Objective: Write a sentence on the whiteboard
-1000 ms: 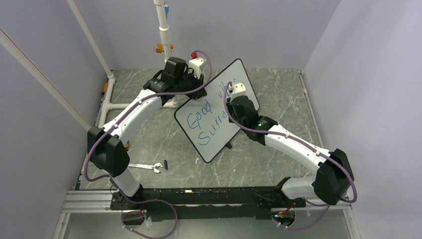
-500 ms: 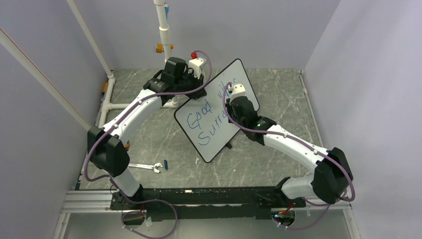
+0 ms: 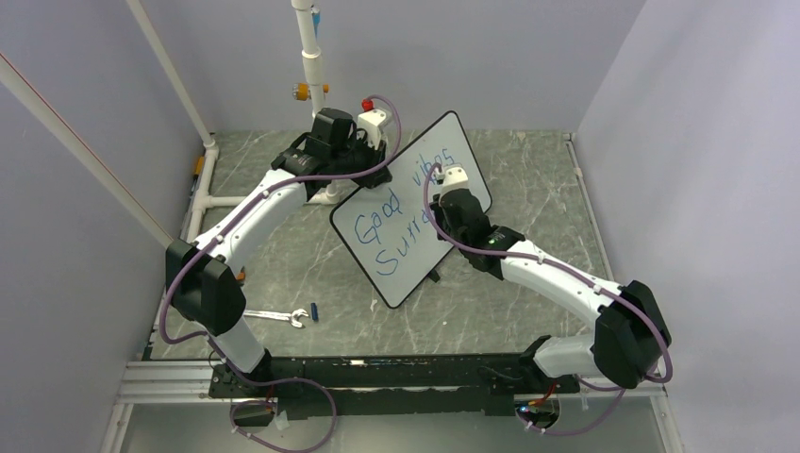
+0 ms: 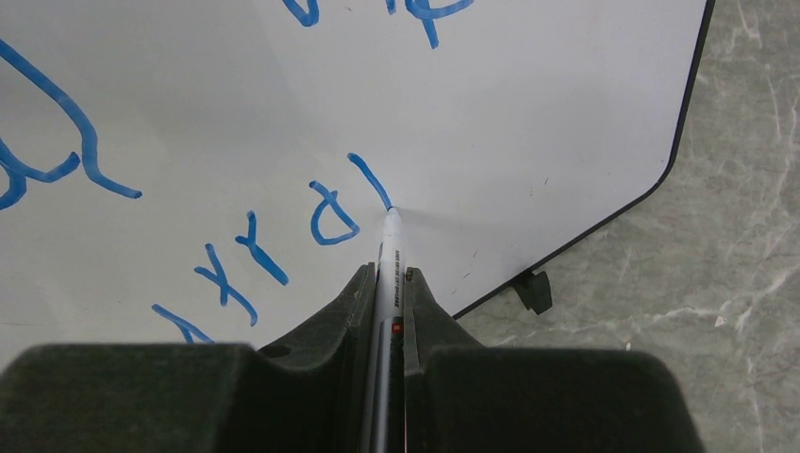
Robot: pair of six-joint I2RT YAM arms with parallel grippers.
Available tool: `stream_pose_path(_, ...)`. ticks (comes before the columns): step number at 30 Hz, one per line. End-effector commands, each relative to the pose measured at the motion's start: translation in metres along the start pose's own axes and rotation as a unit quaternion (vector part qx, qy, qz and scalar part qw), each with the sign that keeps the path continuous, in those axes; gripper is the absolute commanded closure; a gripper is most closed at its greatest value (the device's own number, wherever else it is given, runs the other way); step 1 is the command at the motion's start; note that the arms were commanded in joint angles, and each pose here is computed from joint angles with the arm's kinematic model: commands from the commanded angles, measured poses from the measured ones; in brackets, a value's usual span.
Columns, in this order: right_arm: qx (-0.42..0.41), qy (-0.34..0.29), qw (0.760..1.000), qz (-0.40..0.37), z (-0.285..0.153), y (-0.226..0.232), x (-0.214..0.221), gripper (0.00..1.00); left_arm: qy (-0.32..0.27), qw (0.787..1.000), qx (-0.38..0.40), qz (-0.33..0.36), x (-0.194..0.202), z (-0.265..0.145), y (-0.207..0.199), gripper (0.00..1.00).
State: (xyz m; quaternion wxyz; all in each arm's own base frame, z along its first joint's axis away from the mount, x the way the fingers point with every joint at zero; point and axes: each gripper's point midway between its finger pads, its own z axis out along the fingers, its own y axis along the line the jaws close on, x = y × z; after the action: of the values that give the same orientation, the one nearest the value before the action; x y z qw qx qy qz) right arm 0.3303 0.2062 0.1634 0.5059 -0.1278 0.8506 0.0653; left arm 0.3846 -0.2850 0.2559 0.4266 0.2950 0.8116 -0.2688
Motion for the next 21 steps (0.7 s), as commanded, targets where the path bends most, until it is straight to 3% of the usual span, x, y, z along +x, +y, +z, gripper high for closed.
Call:
stream_pose_path(1,0.004,-0.042,0.999,0.014,0.0,0.001,-0.038,1.0,-0.037,0.998,0.001,0.052,-0.022,-0.01,-0.005,1.0)
stream_pose_path(10,0.011,-0.053,0.998,0.011,0.01,0.001,-0.066,1.0,-0.037,0.998,0.003,0.052,-0.022,-0.01,-0.006,1.0)
stream_pose_path(21,-0.003,-0.04,0.999,0.022,0.008,0.004,-0.048,1.0,-0.037,0.998,0.001,0.052,-0.023,-0.011,-0.005,1.0)
